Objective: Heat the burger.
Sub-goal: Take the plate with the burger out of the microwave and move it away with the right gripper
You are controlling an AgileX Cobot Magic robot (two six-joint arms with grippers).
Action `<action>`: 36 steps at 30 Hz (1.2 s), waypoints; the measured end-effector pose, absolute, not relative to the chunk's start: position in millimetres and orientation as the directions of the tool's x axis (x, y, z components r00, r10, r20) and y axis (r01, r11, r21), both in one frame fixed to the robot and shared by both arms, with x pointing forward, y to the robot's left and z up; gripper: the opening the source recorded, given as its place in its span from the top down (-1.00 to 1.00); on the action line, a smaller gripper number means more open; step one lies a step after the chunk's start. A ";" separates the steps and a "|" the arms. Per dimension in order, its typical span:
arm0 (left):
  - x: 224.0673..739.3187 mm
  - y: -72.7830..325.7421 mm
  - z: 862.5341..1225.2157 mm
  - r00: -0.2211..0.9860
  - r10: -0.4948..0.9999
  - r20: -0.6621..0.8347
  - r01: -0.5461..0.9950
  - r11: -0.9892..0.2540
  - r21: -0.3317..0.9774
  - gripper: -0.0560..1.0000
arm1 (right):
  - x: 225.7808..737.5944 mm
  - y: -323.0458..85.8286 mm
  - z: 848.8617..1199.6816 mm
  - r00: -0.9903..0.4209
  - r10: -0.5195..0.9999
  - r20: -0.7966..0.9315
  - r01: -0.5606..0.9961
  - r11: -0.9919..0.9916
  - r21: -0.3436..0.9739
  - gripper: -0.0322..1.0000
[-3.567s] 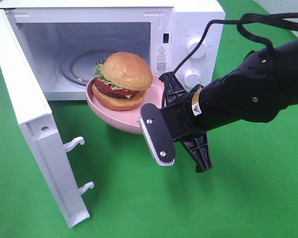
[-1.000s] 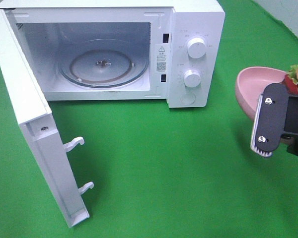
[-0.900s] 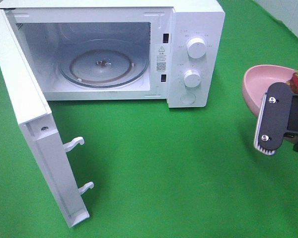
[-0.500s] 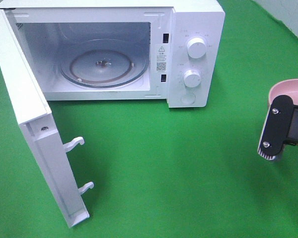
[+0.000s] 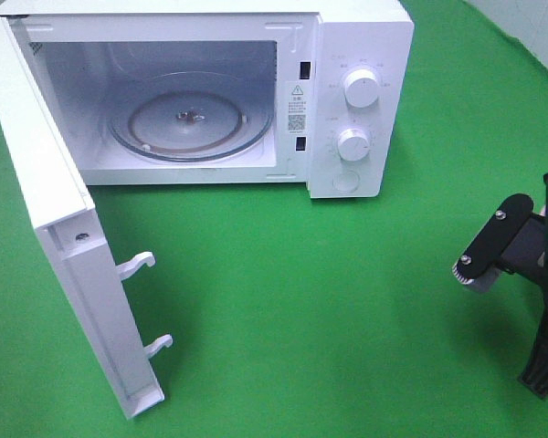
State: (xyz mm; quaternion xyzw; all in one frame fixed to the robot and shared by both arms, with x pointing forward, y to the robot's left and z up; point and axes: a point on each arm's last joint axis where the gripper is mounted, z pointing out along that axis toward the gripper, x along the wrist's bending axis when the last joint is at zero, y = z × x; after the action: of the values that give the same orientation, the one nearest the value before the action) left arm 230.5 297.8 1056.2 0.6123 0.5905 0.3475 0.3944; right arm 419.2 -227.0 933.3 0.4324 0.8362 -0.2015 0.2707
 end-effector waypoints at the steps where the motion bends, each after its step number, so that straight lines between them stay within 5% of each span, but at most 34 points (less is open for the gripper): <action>1: 230.5 297.8 1056.2 0.061 0.997 -0.040 0.449 0.009 0.893 -0.98 | 419.2 -227.0 933.3 -0.480 0.614 -0.627 0.832 0.545 -0.103 0.81; 28: 230.5 297.8 1056.2 0.061 0.997 -0.040 0.449 0.009 0.893 -0.98 | 439.6 -226.7 864.4 -0.389 0.711 -0.585 0.904 0.416 -0.095 0.78; 34: 230.5 297.8 1056.2 0.061 0.997 -0.040 0.449 0.009 0.893 -0.98 | 439.6 -226.7 868.2 -0.377 0.718 -0.585 0.908 0.411 -0.081 0.58; 36: 230.5 297.8 1056.2 0.061 0.997 -0.040 0.449 0.009 0.893 -0.98 | 439.5 -225.9 884.5 -0.330 0.752 -0.571 0.918 0.398 -0.007 0.33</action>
State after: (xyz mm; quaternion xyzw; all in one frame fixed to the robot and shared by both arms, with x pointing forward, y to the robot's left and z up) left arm 230.5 297.8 1056.2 0.6123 0.5905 0.3475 0.3944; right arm 439.5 -225.9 884.5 0.5228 0.7982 -0.1668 0.2484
